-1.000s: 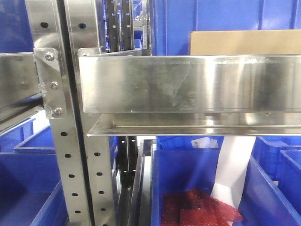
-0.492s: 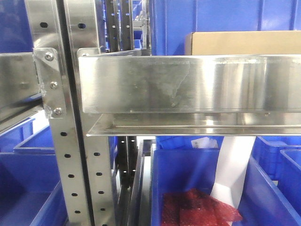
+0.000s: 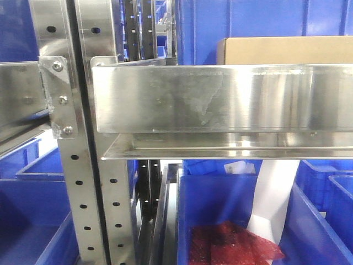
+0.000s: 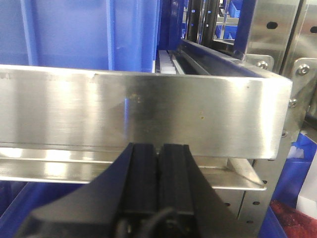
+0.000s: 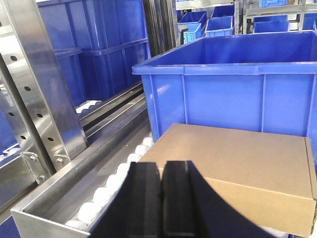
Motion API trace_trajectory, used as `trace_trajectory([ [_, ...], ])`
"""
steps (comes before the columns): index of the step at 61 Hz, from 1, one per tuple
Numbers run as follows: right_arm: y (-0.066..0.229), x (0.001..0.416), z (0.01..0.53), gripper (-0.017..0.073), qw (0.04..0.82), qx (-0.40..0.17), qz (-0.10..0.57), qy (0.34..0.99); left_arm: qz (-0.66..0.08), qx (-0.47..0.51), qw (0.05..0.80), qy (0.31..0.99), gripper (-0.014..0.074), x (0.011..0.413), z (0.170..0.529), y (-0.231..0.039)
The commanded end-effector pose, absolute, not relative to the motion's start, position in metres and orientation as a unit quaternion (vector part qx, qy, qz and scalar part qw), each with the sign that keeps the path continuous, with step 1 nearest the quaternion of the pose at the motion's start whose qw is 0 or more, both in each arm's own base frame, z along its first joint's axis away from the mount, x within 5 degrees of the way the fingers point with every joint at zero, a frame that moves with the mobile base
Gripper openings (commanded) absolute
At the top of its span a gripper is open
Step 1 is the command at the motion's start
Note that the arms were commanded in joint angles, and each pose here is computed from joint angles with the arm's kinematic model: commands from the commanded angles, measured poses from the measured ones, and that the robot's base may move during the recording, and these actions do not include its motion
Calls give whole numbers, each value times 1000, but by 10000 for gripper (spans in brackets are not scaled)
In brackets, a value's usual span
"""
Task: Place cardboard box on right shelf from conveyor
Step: 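Withdraw the open right gripper from the box on the shelf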
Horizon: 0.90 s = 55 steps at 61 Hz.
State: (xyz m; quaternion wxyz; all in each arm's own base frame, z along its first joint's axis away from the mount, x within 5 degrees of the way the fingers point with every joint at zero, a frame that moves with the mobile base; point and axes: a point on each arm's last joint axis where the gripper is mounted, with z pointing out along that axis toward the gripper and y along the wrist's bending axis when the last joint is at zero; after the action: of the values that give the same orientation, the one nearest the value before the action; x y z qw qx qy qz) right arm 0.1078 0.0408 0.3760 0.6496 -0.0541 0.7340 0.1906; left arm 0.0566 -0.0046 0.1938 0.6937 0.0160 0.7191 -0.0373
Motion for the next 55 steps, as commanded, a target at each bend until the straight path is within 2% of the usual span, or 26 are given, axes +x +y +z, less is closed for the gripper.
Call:
trace_trajectory([
  [1, 40, 107, 391, 24, 688, -53, 196, 696, -39, 11, 726, 687, -116, 56, 199, -4],
  [8, 39, 105, 390, 24, 686, -51, 197, 699, -39, 11, 726, 687, -115, 56, 199, -4],
  [15, 31, 99, 383, 24, 699, -60, 155, 695, -39, 11, 726, 687, -116, 56, 199, -4],
  [21, 20, 89, 370, 24, 711, -39, 119, 692, -39, 11, 726, 687, -116, 56, 199, -4],
  [34, 3, 66, 318, 24, 723, 18, 52, 688, -39, 11, 726, 687, -116, 56, 199, -4],
  [55, -2, 48, 236, 24, 742, 51, 16, 668, -39, 11, 726, 687, -116, 56, 199, -4],
])
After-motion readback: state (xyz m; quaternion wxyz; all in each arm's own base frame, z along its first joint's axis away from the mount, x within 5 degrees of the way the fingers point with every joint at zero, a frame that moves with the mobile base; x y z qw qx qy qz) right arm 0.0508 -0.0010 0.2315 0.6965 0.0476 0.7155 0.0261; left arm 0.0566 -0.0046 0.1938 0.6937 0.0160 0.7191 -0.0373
